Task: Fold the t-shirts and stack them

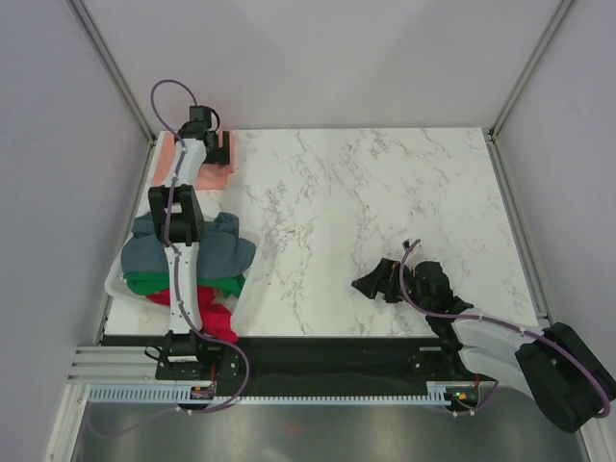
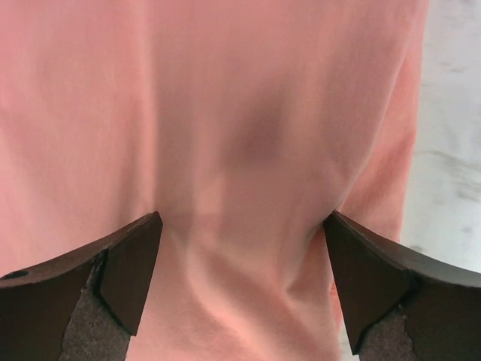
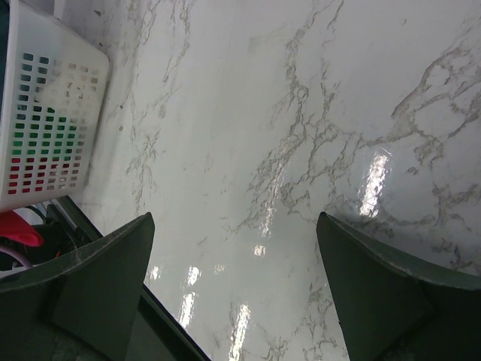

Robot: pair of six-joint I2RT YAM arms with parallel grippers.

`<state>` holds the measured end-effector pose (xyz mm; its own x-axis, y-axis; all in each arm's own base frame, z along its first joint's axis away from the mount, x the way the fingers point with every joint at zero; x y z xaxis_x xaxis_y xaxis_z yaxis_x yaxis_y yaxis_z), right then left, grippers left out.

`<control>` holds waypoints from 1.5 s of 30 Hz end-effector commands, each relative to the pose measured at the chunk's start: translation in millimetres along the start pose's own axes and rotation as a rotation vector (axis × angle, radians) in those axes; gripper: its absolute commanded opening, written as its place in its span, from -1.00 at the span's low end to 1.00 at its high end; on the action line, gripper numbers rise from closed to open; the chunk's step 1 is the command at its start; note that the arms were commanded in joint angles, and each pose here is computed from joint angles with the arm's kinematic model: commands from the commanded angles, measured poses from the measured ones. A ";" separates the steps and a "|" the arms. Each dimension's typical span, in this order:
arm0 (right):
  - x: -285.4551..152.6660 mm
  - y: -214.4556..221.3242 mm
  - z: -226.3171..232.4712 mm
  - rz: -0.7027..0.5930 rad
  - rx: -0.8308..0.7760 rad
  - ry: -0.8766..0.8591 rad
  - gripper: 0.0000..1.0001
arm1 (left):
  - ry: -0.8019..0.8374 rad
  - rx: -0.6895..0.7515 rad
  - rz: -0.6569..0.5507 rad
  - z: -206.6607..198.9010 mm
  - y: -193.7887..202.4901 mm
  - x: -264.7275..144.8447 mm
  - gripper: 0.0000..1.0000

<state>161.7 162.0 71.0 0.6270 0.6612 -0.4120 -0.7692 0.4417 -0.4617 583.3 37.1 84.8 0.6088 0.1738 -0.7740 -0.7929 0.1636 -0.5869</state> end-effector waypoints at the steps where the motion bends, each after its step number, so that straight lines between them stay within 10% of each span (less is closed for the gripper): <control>1: -1.9 11.9 -13.0 0.041 0.018 0.044 0.96 | -0.196 -0.051 0.045 87.1 14.8 -12.5 0.94; 10: 0.2 12.3 -12.4 0.053 0.019 0.039 0.96 | -0.179 -0.129 -0.146 92.3 -36.6 -43.0 0.99; 26: -0.1 11.8 -12.3 0.043 0.016 0.037 0.96 | -0.122 -0.126 -0.609 -2.7 -137.4 -309.7 0.99; 36: 7.1 6.0 16.5 0.067 -0.105 0.071 0.96 | 0.137 -0.250 -0.548 -23.8 30.0 -421.0 0.99; 45: 69.1 4.5 186.6 0.125 -0.283 -0.083 0.96 | 0.325 -0.349 -0.558 -39.8 193.1 -439.2 0.99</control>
<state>169.4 287.6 167.7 0.4940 0.7682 -0.4072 -0.7946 0.2087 -0.5701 176.6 -36.0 323.1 0.9453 -0.0767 -0.3172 -0.3230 -0.0821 -0.9428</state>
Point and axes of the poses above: each gripper's point midway between its finger pads, its own x axis out along the fingers, its own z axis along the line the jaws close on, y = z × x, the point moved 6 cm from there along -x, back along the fingers, and after that the axes turned 8 degrees about x, right-handed, at the moved point
